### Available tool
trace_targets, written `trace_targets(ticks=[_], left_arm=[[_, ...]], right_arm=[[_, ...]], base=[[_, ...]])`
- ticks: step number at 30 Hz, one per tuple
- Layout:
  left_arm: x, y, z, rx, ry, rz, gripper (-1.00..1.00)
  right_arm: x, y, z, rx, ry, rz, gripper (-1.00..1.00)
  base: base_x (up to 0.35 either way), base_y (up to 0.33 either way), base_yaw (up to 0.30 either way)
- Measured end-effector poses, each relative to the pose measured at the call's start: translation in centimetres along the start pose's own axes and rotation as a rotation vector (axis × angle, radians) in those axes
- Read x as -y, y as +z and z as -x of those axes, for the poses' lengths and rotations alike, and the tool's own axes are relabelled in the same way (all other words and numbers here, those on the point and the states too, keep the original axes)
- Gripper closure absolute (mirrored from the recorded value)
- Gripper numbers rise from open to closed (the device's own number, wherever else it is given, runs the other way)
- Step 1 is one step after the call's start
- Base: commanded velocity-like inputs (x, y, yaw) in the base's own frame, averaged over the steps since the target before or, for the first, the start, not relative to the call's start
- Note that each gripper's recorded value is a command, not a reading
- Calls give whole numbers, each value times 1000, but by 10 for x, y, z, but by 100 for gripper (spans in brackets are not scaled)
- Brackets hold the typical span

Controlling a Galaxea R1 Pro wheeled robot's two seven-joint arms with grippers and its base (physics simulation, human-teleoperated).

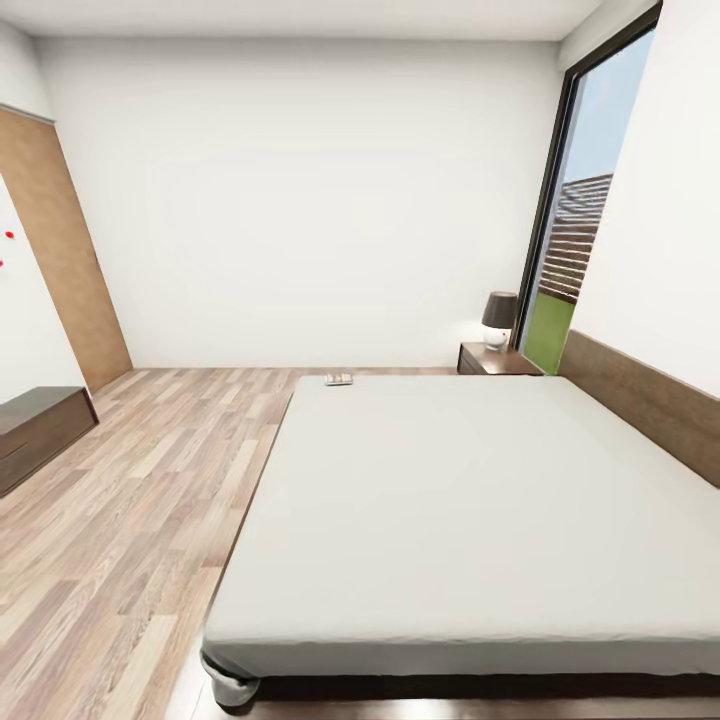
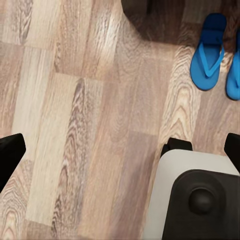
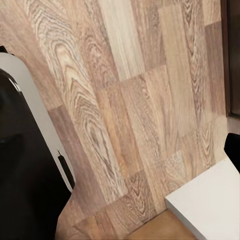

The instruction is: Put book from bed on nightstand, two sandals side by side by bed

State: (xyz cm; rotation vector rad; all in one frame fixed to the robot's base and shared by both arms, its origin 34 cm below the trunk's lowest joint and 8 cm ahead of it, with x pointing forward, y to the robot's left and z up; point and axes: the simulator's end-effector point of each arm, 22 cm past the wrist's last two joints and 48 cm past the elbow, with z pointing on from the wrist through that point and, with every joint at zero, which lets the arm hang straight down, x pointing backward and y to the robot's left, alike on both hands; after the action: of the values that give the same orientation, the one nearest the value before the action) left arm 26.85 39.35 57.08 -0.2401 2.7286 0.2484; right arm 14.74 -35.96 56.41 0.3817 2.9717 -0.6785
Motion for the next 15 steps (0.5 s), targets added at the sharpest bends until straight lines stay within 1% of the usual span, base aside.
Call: trace_targets(ticks=[9, 15], left_arm=[[-3, -11, 1, -5, 0, 3, -100], [-8, -17, 2, -8, 1, 20, -100]], right_arm=[[6, -9, 0, 0, 2, -2, -100], [8, -16, -1, -1, 1, 0, -100]], base=[[0, 0, 0], [0, 0, 0]])
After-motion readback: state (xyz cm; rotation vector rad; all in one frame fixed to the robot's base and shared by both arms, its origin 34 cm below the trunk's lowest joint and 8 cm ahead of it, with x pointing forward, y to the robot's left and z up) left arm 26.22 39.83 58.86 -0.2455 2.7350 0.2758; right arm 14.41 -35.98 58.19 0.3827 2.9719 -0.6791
